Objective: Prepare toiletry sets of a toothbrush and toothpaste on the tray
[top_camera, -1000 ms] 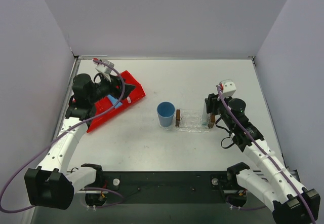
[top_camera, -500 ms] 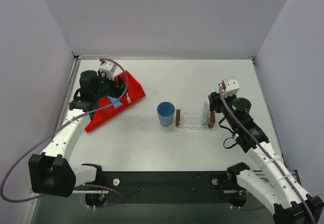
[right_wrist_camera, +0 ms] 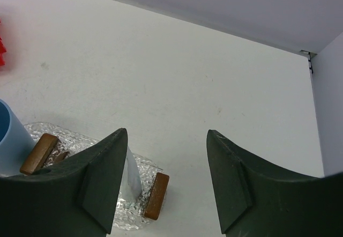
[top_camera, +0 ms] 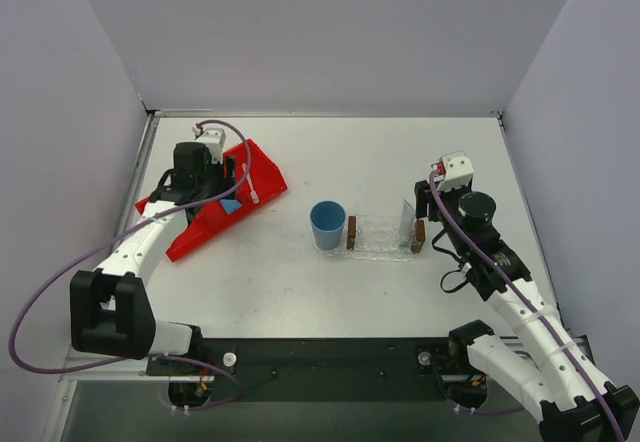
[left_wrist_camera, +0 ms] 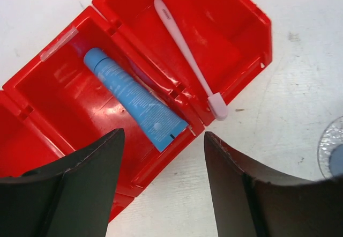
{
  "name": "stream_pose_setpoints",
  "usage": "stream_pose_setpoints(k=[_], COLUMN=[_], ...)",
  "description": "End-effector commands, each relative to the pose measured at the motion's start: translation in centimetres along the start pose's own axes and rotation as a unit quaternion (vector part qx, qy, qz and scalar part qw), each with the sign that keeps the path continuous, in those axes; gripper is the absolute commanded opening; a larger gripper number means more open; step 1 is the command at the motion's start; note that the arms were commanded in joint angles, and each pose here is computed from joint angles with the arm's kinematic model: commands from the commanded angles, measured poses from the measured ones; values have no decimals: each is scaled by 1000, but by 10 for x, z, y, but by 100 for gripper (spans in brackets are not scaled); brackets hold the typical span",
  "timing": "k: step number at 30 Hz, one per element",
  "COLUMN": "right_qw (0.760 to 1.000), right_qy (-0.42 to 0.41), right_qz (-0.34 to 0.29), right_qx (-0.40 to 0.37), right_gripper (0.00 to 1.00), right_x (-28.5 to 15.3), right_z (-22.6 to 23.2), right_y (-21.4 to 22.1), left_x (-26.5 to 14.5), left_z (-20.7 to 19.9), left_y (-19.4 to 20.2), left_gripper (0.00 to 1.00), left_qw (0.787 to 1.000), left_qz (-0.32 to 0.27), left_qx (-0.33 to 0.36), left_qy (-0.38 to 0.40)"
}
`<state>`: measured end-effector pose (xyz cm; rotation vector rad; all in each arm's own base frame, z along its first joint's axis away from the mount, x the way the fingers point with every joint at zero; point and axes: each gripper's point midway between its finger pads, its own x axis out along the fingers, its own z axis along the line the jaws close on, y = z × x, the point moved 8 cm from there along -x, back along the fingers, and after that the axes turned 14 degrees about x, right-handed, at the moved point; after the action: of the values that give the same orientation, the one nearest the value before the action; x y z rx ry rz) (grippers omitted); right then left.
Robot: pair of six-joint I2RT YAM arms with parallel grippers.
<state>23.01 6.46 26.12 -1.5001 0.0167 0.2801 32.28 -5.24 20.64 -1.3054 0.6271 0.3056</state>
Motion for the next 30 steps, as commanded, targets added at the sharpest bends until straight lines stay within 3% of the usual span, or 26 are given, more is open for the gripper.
stream_pose_setpoints(k=[1, 9, 19, 30], right_qw=[999, 999, 999, 999], right_qy=[14, 17, 23, 30], right_qz=[-34, -32, -23, -16], right_qx=[3, 1, -1, -5], right_gripper=[56, 56, 56, 56], right_x=[2, 3, 7, 10], right_z=[-2, -3, -5, -7], right_y=[-21, -20, -17, -14], left_x=[4, 23, 53, 69], left_z=[14, 21, 18, 16], left_y=[-9, 4, 18, 30], left_gripper=[71, 72, 72, 72], left_qw=[998, 991, 981, 967], left_qz=[10, 39, 107, 143], left_qx=[-26, -78, -131, -178], left_qy=[-59, -105, -91, -117])
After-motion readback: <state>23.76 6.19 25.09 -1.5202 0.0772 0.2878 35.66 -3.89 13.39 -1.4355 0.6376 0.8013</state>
